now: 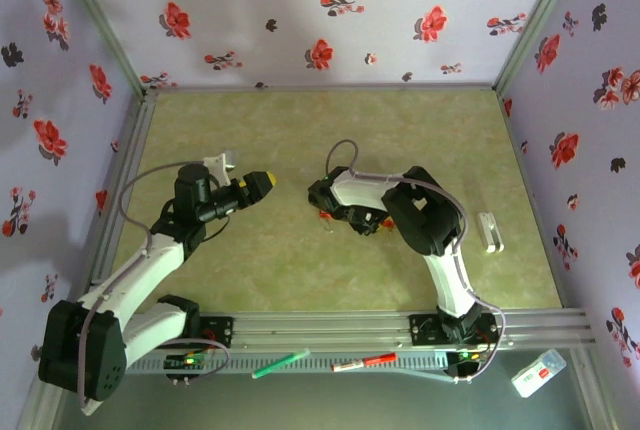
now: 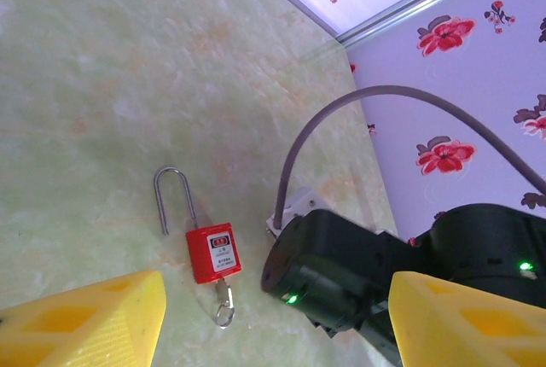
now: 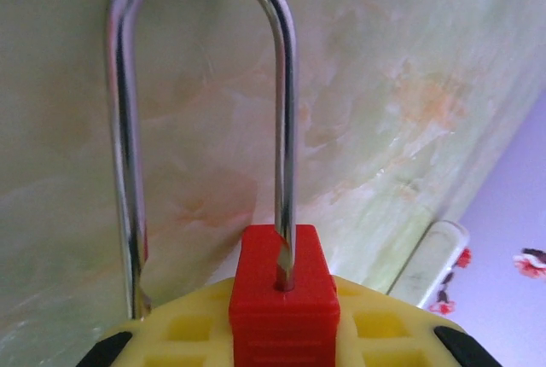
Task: Unlock with the key
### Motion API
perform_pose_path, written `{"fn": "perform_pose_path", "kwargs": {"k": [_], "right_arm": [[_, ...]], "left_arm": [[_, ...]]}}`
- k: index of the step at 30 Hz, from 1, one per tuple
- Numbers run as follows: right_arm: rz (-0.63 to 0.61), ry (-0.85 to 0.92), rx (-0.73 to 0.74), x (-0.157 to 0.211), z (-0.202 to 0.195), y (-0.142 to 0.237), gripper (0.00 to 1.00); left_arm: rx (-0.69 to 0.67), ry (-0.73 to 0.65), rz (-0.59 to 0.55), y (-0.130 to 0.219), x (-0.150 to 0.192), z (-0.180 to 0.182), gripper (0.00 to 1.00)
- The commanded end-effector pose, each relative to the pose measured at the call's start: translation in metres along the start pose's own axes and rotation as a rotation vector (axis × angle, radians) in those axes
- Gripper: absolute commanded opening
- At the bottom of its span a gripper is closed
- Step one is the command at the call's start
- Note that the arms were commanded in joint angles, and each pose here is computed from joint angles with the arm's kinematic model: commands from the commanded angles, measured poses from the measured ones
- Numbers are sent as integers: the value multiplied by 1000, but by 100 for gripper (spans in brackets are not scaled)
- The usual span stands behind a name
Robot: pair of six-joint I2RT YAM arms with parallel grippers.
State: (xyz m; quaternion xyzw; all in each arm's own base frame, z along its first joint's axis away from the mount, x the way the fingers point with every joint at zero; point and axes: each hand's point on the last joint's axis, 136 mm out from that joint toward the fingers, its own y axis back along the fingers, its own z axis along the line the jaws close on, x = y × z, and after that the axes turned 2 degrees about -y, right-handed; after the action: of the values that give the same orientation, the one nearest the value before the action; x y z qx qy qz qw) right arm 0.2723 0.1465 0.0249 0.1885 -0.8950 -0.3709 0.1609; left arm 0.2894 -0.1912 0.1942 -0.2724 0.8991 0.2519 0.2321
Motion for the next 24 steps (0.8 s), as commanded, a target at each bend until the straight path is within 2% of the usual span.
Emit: {"fn": "perform_pose_path", "kwargs": {"k": [1,7,11,19,24], "right_arm": [[-12,-54,-7,-6,14,-2,28],[-40,-117,-69,-5,22,8,42],[-68,-180,-130,-4,21,19,45],[-135,-300,-327,-1,17,54,59],[-178,-414,-430,7,-5,65,71]], "left_arm": [[-21,-30,-10,4,-1,4,70],[-20,-34,-8,7,0,2,70],[-25,-35,-7,8,0,2,70],[-25,-37,-8,11,-2,-1,70],[-23,-42,-12,12,-5,-5,70]]}}
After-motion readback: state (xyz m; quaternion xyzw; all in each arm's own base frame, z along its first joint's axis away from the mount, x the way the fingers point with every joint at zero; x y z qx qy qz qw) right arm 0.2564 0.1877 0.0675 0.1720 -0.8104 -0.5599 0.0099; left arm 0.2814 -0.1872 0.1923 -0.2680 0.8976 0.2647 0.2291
